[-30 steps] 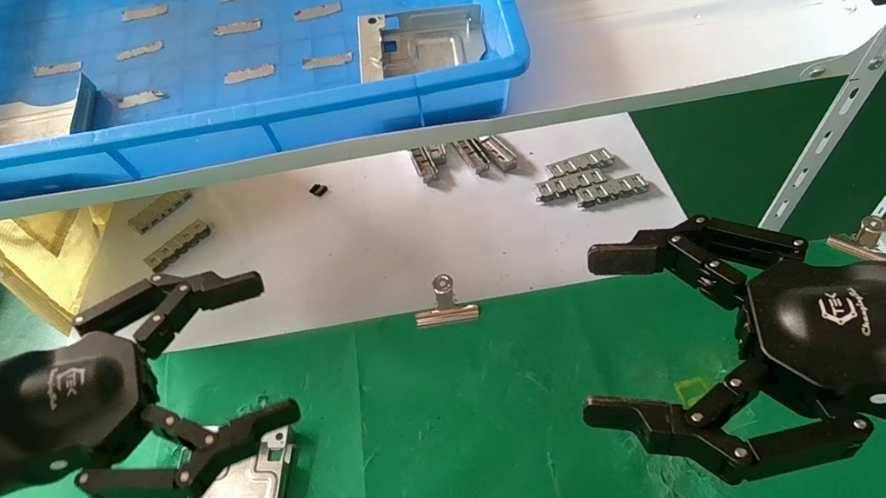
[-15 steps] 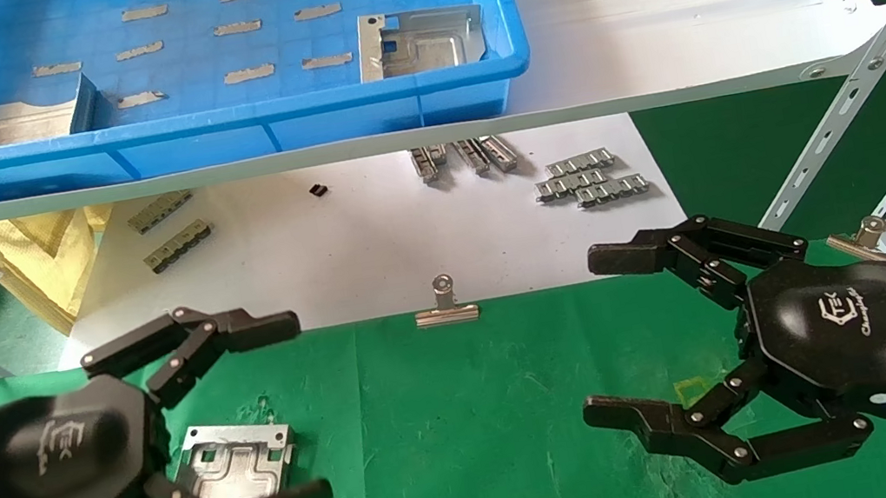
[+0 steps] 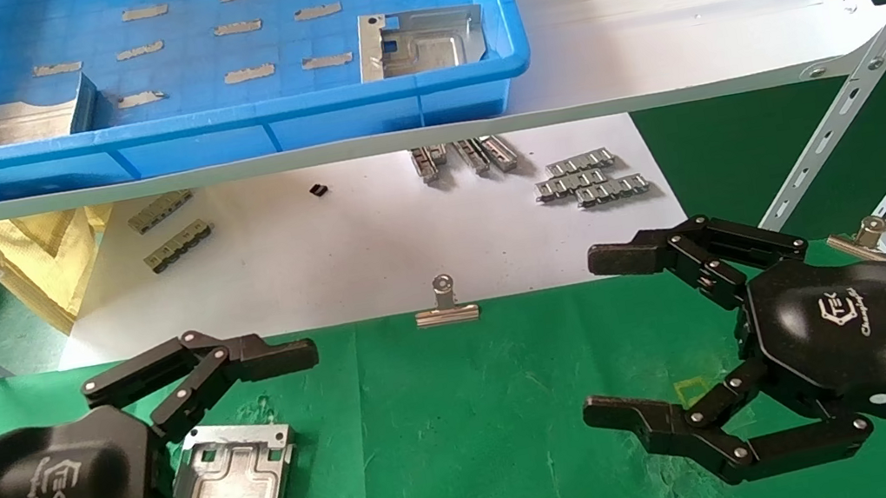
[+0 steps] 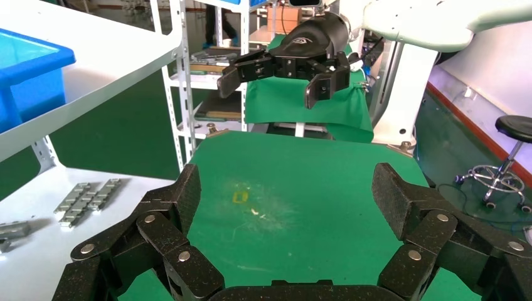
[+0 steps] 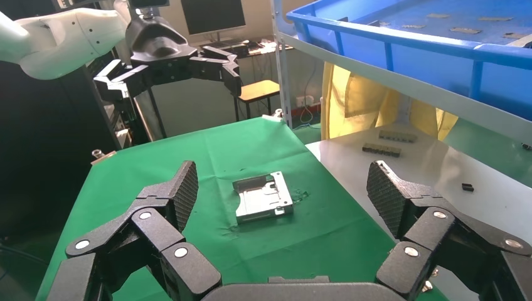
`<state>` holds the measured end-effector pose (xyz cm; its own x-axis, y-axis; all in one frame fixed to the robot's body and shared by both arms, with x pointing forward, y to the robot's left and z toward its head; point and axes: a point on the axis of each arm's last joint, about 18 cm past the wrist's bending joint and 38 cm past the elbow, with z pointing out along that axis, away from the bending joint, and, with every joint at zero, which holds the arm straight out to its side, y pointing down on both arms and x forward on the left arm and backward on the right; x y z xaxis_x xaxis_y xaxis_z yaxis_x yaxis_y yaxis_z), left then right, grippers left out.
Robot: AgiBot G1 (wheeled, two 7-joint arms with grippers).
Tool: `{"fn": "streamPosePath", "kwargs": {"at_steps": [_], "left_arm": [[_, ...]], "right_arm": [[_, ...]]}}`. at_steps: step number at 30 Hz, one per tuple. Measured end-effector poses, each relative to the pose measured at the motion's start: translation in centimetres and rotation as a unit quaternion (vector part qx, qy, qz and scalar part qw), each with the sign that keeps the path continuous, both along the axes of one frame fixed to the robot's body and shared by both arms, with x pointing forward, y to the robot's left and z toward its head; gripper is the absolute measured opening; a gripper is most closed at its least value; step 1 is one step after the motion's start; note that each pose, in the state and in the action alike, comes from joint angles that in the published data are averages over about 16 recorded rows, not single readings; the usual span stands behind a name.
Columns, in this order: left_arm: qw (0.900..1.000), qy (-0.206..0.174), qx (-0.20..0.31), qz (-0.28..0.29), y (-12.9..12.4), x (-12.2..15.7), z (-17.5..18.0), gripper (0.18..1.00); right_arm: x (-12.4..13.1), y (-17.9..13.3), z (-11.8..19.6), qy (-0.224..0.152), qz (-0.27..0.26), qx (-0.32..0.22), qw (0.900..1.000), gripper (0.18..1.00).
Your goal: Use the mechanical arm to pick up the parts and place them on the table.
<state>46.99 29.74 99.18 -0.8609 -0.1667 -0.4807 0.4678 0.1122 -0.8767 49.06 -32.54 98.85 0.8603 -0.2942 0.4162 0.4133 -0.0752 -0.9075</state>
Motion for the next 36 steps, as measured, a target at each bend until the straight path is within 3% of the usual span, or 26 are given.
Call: {"fn": "streamPosePath", "kwargs": {"at_steps": [36], "left_arm": [[1.0000,0.001,-0.003,0.005,0.27,0.53,0.03,1.001]], "right_arm": [[-0.01,0.02,0.00,0.000,0.000,0.000,1.000,1.001]]}}
